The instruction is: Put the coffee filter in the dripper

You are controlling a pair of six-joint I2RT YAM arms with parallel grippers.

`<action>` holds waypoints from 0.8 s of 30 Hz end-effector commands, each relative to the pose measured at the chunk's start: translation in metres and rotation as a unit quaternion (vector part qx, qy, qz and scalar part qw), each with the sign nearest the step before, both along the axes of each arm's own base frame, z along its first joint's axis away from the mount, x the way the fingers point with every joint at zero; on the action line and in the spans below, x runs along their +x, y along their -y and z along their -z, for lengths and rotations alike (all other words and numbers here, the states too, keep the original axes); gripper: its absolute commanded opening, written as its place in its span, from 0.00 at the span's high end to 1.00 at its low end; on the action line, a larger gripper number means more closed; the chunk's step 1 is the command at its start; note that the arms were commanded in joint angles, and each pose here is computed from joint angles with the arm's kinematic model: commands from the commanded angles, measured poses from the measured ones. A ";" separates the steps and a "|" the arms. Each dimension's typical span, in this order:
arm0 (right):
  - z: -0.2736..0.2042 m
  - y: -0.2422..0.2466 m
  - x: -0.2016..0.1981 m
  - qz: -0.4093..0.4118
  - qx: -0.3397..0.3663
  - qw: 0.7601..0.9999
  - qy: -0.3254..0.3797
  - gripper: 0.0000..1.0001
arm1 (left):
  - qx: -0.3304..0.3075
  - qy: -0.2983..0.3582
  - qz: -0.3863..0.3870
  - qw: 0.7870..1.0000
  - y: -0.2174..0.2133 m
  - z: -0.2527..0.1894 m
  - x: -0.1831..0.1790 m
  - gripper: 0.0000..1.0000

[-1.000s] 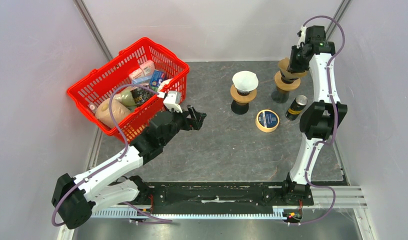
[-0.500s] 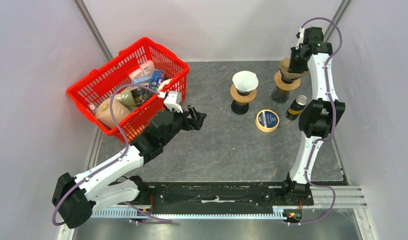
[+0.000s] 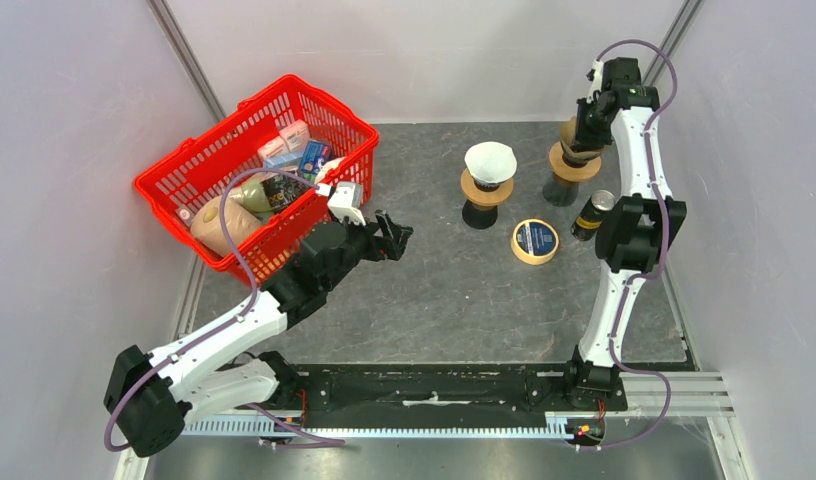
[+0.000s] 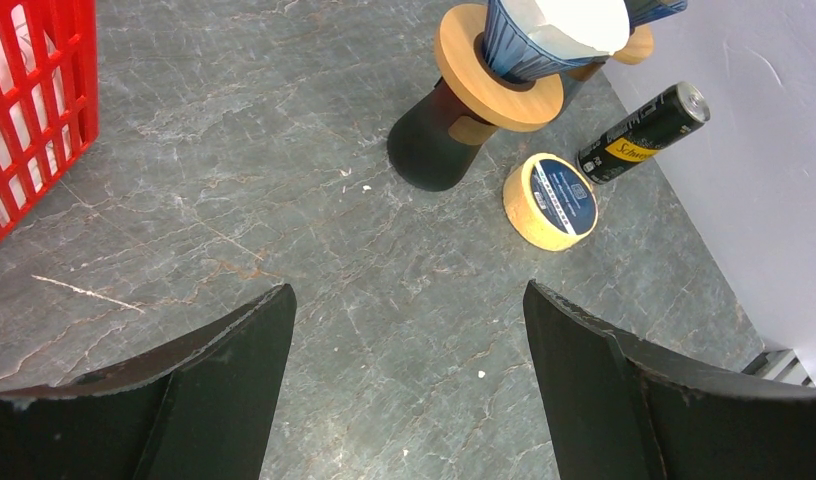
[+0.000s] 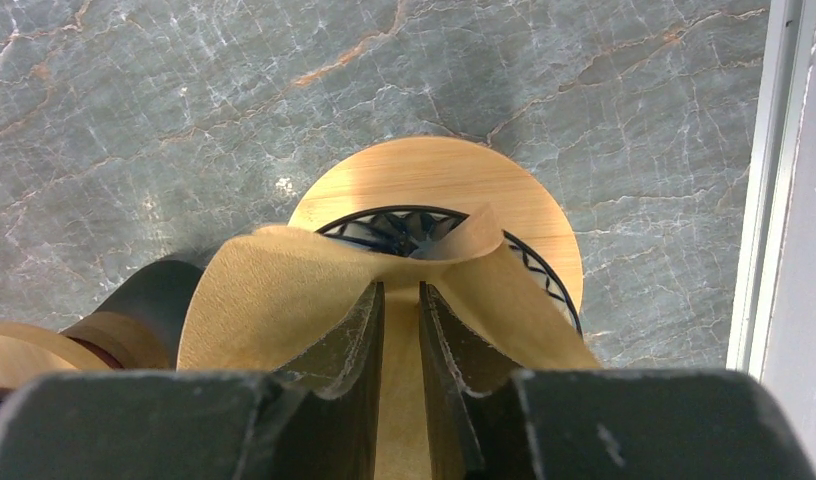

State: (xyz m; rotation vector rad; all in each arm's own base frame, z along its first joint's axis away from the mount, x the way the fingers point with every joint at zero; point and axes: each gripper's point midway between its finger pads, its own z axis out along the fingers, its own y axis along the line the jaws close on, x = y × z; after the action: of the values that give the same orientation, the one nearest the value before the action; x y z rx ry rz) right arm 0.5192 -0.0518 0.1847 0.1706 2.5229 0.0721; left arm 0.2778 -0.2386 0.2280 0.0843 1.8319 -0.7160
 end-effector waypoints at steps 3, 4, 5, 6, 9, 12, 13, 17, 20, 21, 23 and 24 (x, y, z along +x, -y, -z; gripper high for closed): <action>-0.004 0.006 0.012 -0.002 -0.021 1.000 0.013 0.75 | -0.014 0.029 -0.009 0.999 -0.001 -0.024 0.007 0.10; -0.003 0.007 0.012 -0.001 -0.021 1.000 0.012 0.76 | -0.014 0.029 -0.009 0.999 -0.001 -0.023 0.007 0.10; -0.001 0.007 0.012 -0.001 -0.021 1.000 0.011 0.76 | -0.014 0.029 -0.010 0.999 -0.001 -0.024 0.007 0.10; -0.001 0.006 0.013 -0.002 -0.021 1.000 0.011 0.76 | -0.014 0.029 -0.010 0.999 0.000 -0.024 0.007 0.10; 0.003 0.006 0.013 -0.002 -0.020 1.000 0.007 0.77 | -0.012 0.028 -0.009 1.000 0.000 -0.023 0.008 0.10; 0.007 0.008 0.015 -0.012 -0.028 1.000 0.004 0.78 | -0.011 0.028 -0.010 1.000 0.000 -0.022 0.008 0.10; 0.007 0.008 0.015 -0.012 -0.028 1.000 0.005 0.78 | -0.011 0.027 -0.010 1.000 0.000 -0.022 0.009 0.10; 0.010 0.005 0.018 -0.020 -0.020 1.000 0.005 0.79 | -0.008 0.026 -0.011 1.000 0.001 -0.020 0.010 0.10; 0.015 0.002 0.017 -0.026 -0.014 1.000 -0.002 0.79 | -0.006 0.024 -0.011 1.000 0.001 -0.019 0.011 0.10; 0.017 0.002 0.017 -0.028 -0.014 1.000 -0.004 0.79 | -0.005 0.024 -0.012 1.000 0.002 -0.018 0.011 0.10; 0.021 0.001 0.017 -0.031 -0.013 0.999 -0.009 0.79 | -0.004 0.024 -0.013 1.000 0.002 -0.018 0.011 0.10; 0.023 0.001 0.016 -0.031 -0.013 0.999 -0.013 0.79 | -0.004 0.024 -0.012 1.000 0.002 -0.018 0.011 0.10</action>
State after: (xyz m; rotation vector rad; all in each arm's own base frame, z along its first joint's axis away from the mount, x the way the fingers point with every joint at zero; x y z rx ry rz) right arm 0.5289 -0.0563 0.1627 0.1341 2.5583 0.0499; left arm 0.2803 -0.2392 0.2195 0.0845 1.8546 -0.6971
